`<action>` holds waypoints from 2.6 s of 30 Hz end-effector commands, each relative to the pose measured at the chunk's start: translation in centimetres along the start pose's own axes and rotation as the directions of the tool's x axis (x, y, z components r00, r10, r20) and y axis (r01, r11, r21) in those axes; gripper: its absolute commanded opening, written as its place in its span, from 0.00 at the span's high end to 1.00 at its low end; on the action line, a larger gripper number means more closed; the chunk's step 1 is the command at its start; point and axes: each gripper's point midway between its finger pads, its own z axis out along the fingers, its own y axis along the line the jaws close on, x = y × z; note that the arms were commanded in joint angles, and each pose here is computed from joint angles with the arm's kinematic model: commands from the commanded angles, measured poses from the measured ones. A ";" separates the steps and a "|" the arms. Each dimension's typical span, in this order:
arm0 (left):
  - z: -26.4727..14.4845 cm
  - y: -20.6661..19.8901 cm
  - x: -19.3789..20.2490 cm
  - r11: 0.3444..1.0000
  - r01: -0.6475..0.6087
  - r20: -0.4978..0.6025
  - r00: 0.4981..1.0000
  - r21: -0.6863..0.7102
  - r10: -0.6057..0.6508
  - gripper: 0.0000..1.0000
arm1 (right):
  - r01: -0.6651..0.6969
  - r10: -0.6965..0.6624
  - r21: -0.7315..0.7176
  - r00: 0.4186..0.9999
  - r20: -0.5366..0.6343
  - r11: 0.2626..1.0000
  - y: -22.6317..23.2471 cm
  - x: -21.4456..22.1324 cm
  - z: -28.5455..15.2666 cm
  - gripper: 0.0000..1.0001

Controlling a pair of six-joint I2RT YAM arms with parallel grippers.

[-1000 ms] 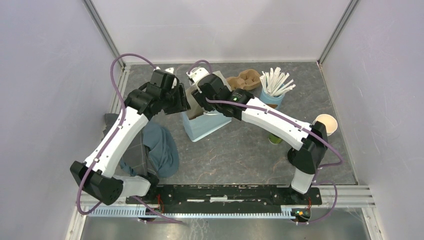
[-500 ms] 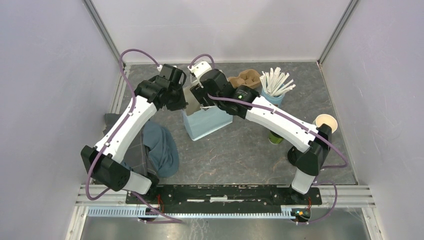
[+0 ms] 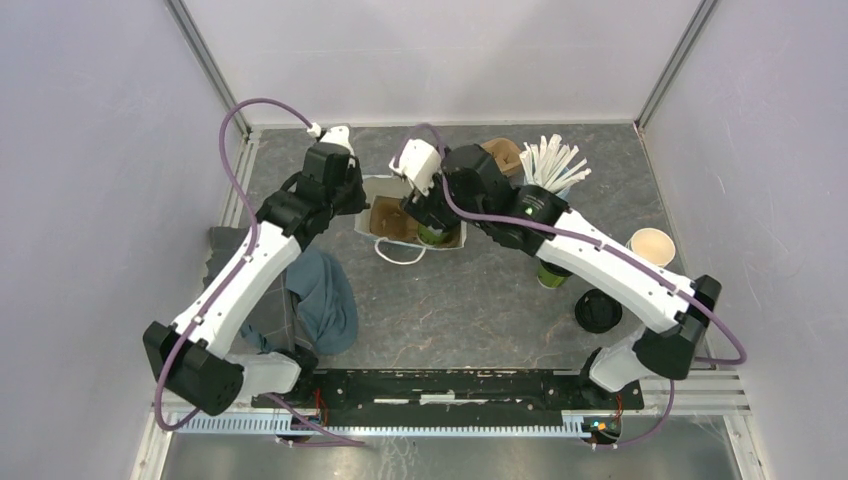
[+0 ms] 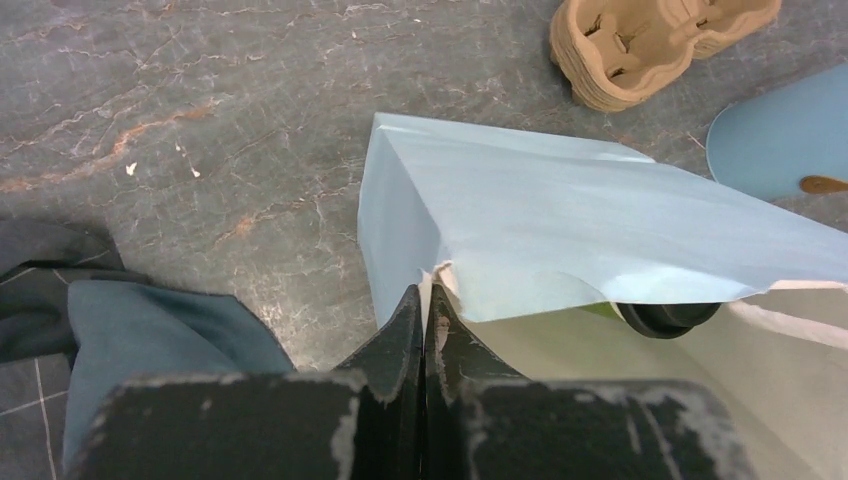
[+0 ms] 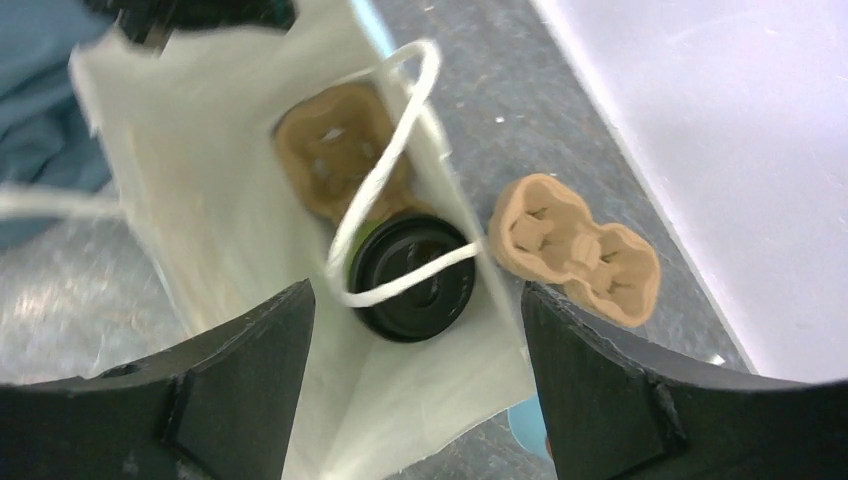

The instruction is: Pack the takeout coffee

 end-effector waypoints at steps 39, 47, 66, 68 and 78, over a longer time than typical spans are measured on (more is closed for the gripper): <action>-2.3 0.1 0.7 0.989 0.030 0.231 0.971 0.144 -0.064 0.98 | -0.309 0.349 0.240 0.925 -0.148 0.920 7.2 3.1 3.3 0.24; -2.2 0.2 0.8 0.990 0.046 0.224 0.972 0.135 -0.076 0.98 | -0.415 0.485 0.333 0.859 -0.165 0.847 6.2 6.1 4.0 0.02; -2.1 -0.4 1.7 0.985 0.040 0.192 0.979 0.168 -0.072 0.98 | -0.494 0.564 0.397 0.823 -0.074 0.773 4.5 9.3 4.2 0.02; -2.1 -0.5 1.8 0.985 0.038 0.191 0.979 0.169 -0.070 0.98 | -0.495 0.564 0.405 0.824 -0.063 0.769 4.2 9.5 4.5 0.02; -2.0 -0.9 2.2 0.982 0.023 0.174 0.983 0.187 -0.057 0.98 | -0.497 0.565 0.435 0.825 -0.033 0.751 3.0 10.3 6.4 0.02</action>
